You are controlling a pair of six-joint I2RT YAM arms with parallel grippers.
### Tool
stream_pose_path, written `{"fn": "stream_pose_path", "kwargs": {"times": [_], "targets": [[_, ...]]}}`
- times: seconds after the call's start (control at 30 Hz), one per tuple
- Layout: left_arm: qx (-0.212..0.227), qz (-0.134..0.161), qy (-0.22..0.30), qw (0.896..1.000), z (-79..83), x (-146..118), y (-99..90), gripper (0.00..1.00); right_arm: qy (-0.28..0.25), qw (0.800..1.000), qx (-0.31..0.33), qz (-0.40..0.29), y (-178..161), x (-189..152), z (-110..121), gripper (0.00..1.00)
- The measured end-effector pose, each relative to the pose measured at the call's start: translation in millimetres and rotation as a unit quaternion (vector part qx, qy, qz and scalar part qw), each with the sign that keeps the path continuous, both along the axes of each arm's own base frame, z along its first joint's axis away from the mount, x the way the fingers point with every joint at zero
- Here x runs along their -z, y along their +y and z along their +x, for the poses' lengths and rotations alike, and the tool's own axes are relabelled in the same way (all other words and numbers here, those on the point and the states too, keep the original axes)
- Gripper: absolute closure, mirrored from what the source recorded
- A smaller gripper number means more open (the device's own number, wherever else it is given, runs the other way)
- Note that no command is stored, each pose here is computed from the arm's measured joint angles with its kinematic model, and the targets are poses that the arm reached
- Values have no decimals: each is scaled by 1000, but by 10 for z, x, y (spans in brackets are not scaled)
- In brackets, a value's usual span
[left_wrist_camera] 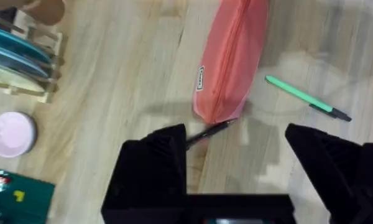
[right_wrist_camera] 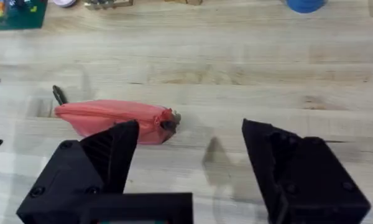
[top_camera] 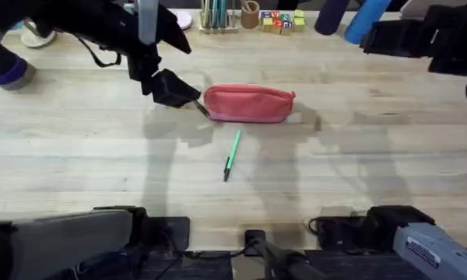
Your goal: Unzip the bag, pick up the pens from the table one at a time and place them inside, then zip the bag closed.
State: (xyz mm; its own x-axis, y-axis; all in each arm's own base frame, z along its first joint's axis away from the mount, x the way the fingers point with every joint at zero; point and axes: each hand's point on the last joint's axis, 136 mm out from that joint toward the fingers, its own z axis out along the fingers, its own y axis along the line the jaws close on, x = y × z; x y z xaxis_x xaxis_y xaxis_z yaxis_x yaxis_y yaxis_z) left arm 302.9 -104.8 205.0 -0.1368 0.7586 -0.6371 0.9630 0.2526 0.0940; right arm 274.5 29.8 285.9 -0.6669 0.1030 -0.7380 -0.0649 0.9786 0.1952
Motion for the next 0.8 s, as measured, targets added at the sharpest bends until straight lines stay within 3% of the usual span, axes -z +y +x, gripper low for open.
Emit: {"fn": "stream_pose_path", "kwargs": {"times": [0.43, 0.8], "targets": [[0, 0, 97, 995, 149, 595, -2, 8, 0, 1000, 0, 0, 0, 0, 0, 5], [5, -24, 105, 994, 358, 859, -70, 8, -1, 1000, 0, 0, 0, -2, 2, 5]]}}
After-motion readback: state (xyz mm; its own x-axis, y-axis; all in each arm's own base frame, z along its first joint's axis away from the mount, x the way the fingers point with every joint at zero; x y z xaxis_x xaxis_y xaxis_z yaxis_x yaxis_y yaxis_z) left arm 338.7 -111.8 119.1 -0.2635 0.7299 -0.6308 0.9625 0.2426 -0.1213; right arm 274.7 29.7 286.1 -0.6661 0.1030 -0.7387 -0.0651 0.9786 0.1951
